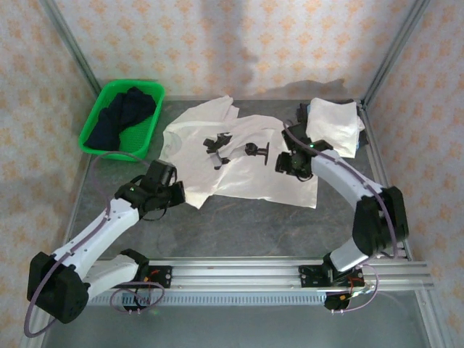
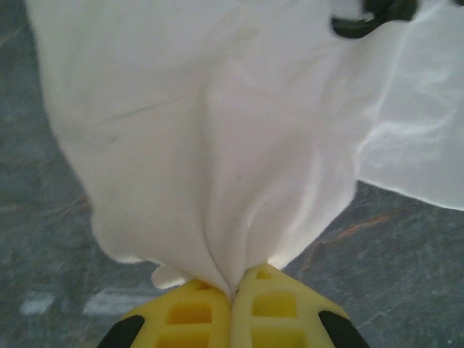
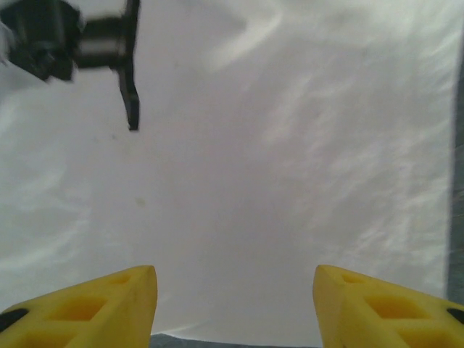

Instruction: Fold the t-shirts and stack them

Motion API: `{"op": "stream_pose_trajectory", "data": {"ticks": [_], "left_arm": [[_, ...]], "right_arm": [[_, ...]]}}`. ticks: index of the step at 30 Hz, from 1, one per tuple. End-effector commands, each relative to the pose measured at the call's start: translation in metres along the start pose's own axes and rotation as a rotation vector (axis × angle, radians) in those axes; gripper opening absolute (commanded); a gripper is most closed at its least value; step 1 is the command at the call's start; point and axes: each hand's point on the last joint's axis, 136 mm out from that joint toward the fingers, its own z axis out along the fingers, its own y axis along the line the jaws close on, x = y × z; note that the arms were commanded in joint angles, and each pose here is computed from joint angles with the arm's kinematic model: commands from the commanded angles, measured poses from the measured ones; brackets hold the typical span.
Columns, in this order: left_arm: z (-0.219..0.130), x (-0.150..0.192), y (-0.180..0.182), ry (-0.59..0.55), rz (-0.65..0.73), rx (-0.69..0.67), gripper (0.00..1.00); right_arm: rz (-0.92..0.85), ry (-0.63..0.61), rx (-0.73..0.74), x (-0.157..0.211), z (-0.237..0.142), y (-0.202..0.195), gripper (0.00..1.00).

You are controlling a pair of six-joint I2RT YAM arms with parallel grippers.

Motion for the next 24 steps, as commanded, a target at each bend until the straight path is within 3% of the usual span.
{"op": "stream_pose_trajectory", "data": {"ticks": [1, 5, 6, 8, 10, 13, 17, 19, 24], "left_arm": [[-0.009, 0.02, 0.037, 0.017, -0.066, -0.141, 0.0], [-0.019, 0.033, 0.054, -0.002, -0.095, -0.164, 0.0], [-0.02, 0.035, 0.055, -0.001, -0.103, -0.162, 0.06], [-0.023, 0.034, 0.054, 0.0, -0.098, -0.165, 0.43], [-0.032, 0.018, 0.052, -0.039, -0.07, -0.191, 0.69], [-0.051, -0.025, 0.041, -0.134, -0.022, -0.238, 0.81], [-0.053, -0.099, 0.036, -0.196, -0.01, -0.368, 0.86], [-0.046, -0.142, 0.049, -0.177, -0.019, -0.485, 0.79], [0.0, -0.22, 0.054, -0.14, 0.019, -0.588, 0.76]], "right_arm": [[0.067, 0.074, 0.066, 0.024, 0.033, -0.009, 0.57], [0.101, 0.124, 0.086, 0.047, 0.048, -0.013, 0.57], [0.101, 0.132, 0.102, 0.052, 0.049, -0.015, 0.57], [0.099, 0.151, 0.139, 0.061, 0.049, -0.023, 0.57], [0.102, 0.153, 0.182, 0.069, 0.044, -0.036, 0.57], [0.123, 0.125, 0.189, 0.072, 0.03, -0.049, 0.57], [0.146, 0.075, 0.159, 0.064, 0.014, -0.054, 0.58], [0.151, 0.048, 0.141, 0.055, 0.009, -0.051, 0.59], [0.153, 0.005, 0.091, 0.038, 0.002, -0.039, 0.59]]}}
